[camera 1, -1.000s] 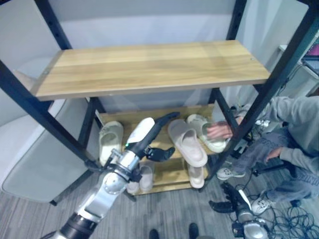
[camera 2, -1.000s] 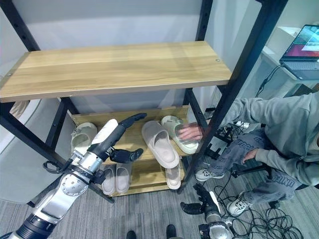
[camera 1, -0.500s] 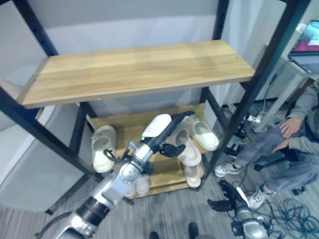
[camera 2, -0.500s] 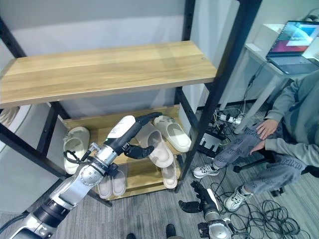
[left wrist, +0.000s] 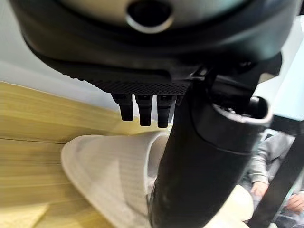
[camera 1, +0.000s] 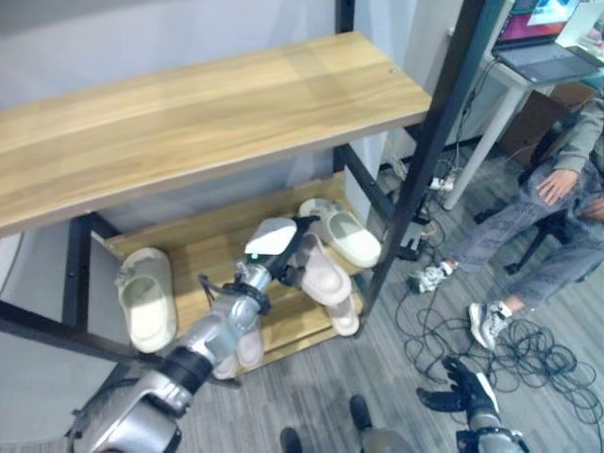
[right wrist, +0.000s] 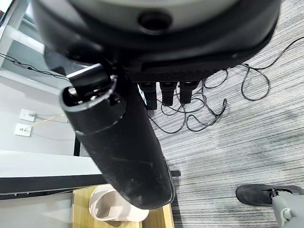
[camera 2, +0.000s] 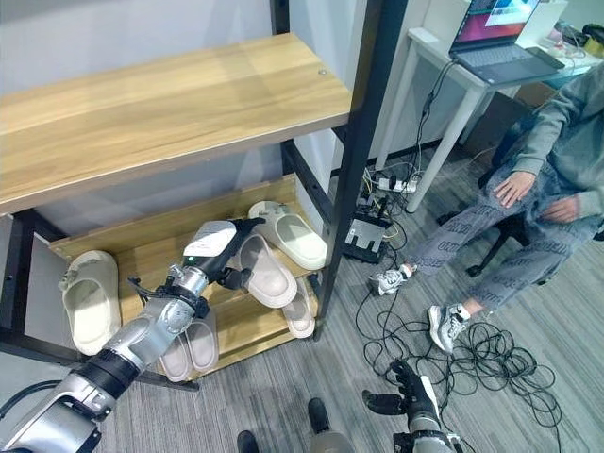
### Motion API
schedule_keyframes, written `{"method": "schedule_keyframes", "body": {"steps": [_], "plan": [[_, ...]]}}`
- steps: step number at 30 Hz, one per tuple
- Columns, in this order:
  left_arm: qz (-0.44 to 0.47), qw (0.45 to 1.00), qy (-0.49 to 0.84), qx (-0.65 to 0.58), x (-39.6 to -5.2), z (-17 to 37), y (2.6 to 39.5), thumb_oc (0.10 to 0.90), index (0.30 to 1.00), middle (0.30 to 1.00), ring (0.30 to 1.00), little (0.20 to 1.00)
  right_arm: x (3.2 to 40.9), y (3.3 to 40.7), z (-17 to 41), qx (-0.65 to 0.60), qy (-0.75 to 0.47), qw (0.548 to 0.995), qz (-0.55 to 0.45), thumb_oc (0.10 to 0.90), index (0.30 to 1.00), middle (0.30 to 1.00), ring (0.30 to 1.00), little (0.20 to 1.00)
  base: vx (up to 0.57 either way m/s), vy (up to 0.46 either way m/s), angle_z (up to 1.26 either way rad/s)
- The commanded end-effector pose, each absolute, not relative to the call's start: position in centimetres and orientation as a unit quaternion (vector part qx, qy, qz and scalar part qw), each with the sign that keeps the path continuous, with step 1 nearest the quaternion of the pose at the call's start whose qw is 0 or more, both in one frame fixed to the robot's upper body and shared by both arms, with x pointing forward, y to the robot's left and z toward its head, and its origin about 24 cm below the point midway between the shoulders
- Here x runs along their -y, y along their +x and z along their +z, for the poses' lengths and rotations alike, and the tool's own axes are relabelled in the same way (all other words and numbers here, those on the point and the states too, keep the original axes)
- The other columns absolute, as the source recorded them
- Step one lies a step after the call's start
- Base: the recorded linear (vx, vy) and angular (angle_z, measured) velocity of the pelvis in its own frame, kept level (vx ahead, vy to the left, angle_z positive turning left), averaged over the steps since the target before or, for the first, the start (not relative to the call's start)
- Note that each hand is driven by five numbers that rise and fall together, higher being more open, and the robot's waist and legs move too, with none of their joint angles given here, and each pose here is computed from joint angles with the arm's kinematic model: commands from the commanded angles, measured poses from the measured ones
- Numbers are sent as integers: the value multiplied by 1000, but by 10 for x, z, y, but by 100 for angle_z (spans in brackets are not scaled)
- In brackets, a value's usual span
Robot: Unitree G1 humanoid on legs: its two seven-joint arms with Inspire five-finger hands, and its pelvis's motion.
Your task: Arrange the slippers neatly on the shoe rack.
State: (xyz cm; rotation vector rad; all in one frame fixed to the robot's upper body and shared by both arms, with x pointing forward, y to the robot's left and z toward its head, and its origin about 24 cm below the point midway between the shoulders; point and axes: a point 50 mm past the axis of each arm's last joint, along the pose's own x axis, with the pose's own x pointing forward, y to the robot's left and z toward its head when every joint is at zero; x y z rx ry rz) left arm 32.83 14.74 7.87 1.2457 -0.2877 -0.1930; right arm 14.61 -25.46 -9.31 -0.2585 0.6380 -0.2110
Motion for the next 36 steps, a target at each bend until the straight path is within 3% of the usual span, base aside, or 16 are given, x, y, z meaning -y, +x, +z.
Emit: {"method": "schedule_keyframes", "body": {"steps": [1, 10, 14, 15, 16, 18, 19, 24, 29, 36], "plan": [[18, 791, 552, 262, -138, 160, 357, 800, 900, 900, 900, 900, 278, 174, -65, -231, -137, 952, -145, 800, 900, 900, 900, 900, 22, -4, 4], [71, 785, 560, 255, -144, 177, 373, 800, 900, 900, 900, 900, 268, 182, -70, -238, -131, 955, -120, 800, 900, 900, 900, 900, 17, 2, 2], [116, 766, 600, 198, -167, 174, 386, 800, 900, 900, 900, 900, 265, 186, -70, -237, -131, 956, -113, 800, 900, 900, 900, 900, 6, 13, -4], [129, 774, 598, 165, -174, 172, 394, 430, 345, 345, 345, 345, 264, 190, -69, -235, -134, 957, -105, 800, 900, 900, 900, 900, 0, 0, 0], [129, 774, 597, 166, -174, 173, 395, 400, 300, 300, 300, 300, 264, 190, -69, -234, -133, 957, -106, 800, 900, 900, 900, 900, 0, 0, 0], [139, 779, 599, 120, -185, 169, 403, 400, 300, 300, 300, 300, 262, 194, -69, -235, -136, 958, -97, 800, 900, 900, 900, 900, -28, 15, 3], [159, 773, 596, 152, -184, 194, 406, 400, 300, 300, 300, 300, 260, 195, -70, -237, -141, 957, -89, 800, 900, 900, 900, 900, -34, 11, -4], [150, 758, 592, 231, -172, 207, 388, 400, 300, 300, 300, 300, 261, 188, -74, -243, -131, 956, -104, 800, 900, 900, 900, 900, -37, -8, -12], [147, 773, 533, 310, -188, 175, 321, 400, 300, 300, 300, 300, 265, 175, -79, -250, -141, 950, -126, 800, 900, 900, 900, 900, -6, -32, -7], [106, 811, 472, 328, -194, 156, 268, 400, 300, 300, 300, 300, 264, 162, -80, -252, -160, 948, -111, 800, 900, 900, 900, 900, 6, -37, 26]]}}
